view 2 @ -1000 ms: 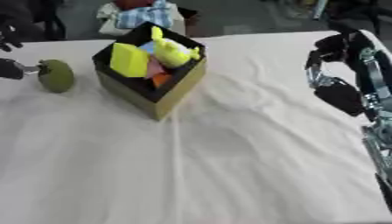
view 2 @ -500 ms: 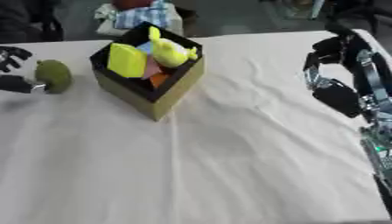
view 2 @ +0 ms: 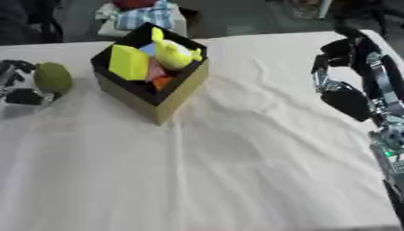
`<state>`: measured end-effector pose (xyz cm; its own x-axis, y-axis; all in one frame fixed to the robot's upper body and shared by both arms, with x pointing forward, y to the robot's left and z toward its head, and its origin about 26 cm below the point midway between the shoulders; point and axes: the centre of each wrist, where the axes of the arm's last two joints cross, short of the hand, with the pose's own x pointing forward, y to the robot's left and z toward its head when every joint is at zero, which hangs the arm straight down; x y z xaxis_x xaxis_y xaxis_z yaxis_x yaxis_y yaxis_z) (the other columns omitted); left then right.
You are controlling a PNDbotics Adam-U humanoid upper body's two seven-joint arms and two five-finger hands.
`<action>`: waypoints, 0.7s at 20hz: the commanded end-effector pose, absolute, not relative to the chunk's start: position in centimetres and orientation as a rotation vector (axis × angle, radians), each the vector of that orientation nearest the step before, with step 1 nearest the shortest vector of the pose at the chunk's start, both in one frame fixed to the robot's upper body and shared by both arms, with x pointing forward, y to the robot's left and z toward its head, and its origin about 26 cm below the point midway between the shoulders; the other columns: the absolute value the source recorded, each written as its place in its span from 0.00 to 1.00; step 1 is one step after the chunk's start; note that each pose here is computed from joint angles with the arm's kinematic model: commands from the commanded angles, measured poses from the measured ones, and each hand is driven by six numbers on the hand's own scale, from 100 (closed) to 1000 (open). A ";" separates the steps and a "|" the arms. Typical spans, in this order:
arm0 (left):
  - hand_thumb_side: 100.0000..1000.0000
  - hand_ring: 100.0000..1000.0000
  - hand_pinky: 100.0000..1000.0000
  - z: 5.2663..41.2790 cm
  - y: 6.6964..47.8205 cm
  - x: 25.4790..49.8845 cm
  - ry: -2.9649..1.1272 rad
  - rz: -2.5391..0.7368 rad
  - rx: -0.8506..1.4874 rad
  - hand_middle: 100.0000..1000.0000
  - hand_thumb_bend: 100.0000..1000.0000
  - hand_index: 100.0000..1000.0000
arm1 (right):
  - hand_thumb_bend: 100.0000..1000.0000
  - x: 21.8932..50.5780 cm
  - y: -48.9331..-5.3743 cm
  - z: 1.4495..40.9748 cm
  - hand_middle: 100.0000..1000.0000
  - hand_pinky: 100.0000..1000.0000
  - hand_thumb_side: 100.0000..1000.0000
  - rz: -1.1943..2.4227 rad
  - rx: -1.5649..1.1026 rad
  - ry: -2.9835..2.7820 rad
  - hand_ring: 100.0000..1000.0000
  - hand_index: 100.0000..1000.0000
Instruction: Pick up objects on the table and place them in the box.
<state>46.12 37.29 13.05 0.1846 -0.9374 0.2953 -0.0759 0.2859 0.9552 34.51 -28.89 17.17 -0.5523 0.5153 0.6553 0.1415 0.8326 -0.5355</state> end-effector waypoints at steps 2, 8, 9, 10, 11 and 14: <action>0.26 0.66 0.67 13.8 37.5 46.5 -1.266 -0.775 1.162 0.66 0.49 0.78 | 0.00 34.5 -29.2 17.8 0.63 0.68 0.25 0.541 -0.488 -2.145 0.68 0.91; 0.14 0.57 0.59 13.0 37.0 46.6 -1.344 -0.648 1.209 0.50 0.33 0.66 | 0.00 34.6 -29.1 17.8 0.63 0.68 0.26 0.539 -0.482 -2.147 0.68 0.91; 0.10 0.52 0.56 13.1 37.0 46.6 -1.363 -0.620 1.219 0.44 0.24 0.60 | 0.00 34.6 -29.1 17.8 0.63 0.68 0.26 0.537 -0.482 -2.147 0.68 0.91; 0.09 0.51 0.55 13.2 37.0 46.6 -1.381 -0.590 1.228 0.43 0.21 0.59 | 0.00 34.6 -29.1 17.8 0.63 0.68 0.26 0.536 -0.482 -2.146 0.68 0.91; 0.04 0.48 0.52 13.4 37.0 46.7 -1.400 -0.560 1.238 0.38 0.10 0.53 | 0.00 34.6 -29.1 17.7 0.63 0.68 0.26 0.535 -0.481 -2.146 0.68 0.91; 0.00 0.46 0.49 13.9 36.9 46.7 -1.463 -0.475 1.257 0.33 0.01 0.48 | 0.00 34.6 -29.0 17.7 0.63 0.68 0.26 0.535 -0.478 -2.145 0.68 0.91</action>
